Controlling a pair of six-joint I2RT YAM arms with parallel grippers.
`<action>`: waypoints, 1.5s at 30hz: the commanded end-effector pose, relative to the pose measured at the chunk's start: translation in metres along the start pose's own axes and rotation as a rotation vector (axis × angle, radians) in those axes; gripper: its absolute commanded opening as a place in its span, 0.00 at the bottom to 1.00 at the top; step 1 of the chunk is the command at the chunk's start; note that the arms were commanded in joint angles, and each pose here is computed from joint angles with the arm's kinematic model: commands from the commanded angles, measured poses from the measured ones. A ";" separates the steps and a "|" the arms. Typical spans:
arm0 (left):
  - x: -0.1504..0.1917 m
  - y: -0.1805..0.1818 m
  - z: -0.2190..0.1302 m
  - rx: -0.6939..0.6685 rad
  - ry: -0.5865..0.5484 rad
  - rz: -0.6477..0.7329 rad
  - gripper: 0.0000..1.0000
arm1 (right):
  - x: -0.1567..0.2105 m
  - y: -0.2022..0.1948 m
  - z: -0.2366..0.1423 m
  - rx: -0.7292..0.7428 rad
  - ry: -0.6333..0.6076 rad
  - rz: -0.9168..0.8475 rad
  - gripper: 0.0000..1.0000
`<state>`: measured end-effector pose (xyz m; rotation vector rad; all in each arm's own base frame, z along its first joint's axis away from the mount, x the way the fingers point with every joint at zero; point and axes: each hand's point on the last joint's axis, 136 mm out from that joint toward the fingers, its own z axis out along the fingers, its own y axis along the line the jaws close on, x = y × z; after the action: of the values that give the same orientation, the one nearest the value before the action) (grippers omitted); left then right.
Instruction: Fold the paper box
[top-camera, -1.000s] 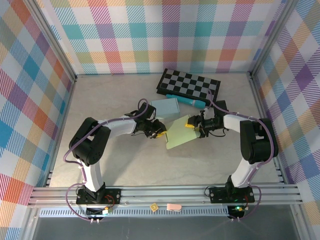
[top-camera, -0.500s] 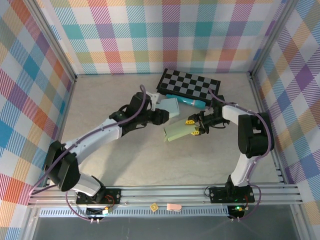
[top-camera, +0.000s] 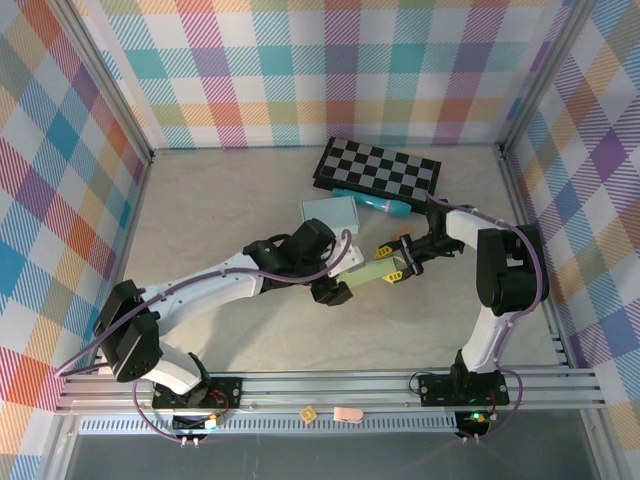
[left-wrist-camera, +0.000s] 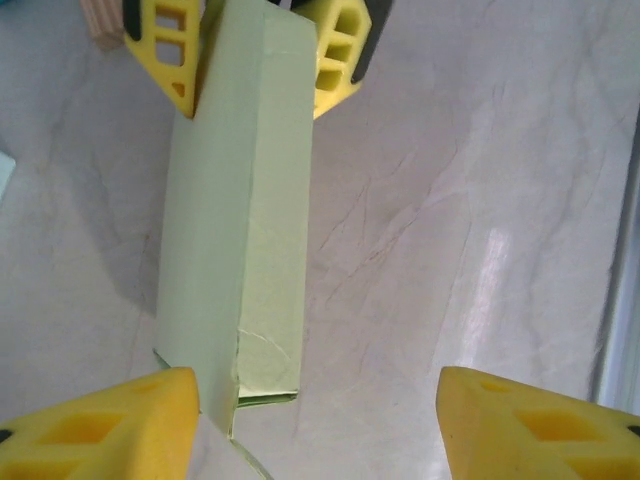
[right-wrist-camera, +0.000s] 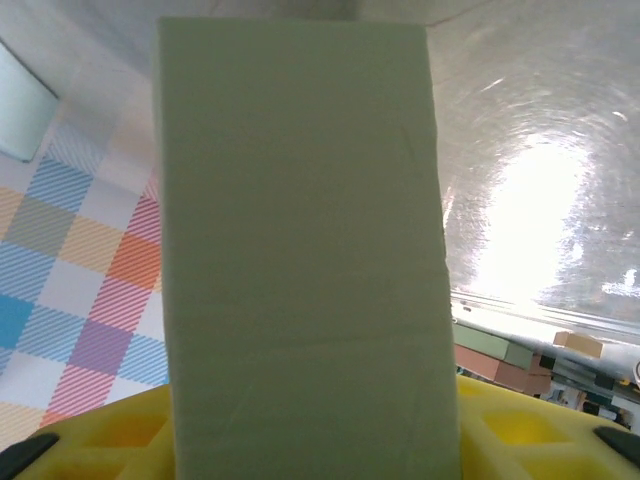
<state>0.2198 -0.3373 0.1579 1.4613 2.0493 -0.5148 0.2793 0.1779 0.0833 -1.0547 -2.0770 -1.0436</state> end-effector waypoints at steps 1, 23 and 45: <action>0.013 0.004 0.010 -0.023 0.075 0.115 0.66 | 0.001 -0.005 -0.002 0.018 -0.003 0.104 0.51; 0.013 0.028 0.064 -0.084 0.094 0.050 0.65 | -0.002 0.005 -0.003 -0.030 -0.020 0.185 0.54; 0.022 0.041 0.056 0.041 0.115 -0.019 0.51 | 0.022 0.055 -0.072 -0.020 -0.308 -0.246 0.75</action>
<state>0.2684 -0.3407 0.0966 1.4911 2.1650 -0.4644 0.3272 0.1590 0.1357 -1.1078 -2.3402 -1.0716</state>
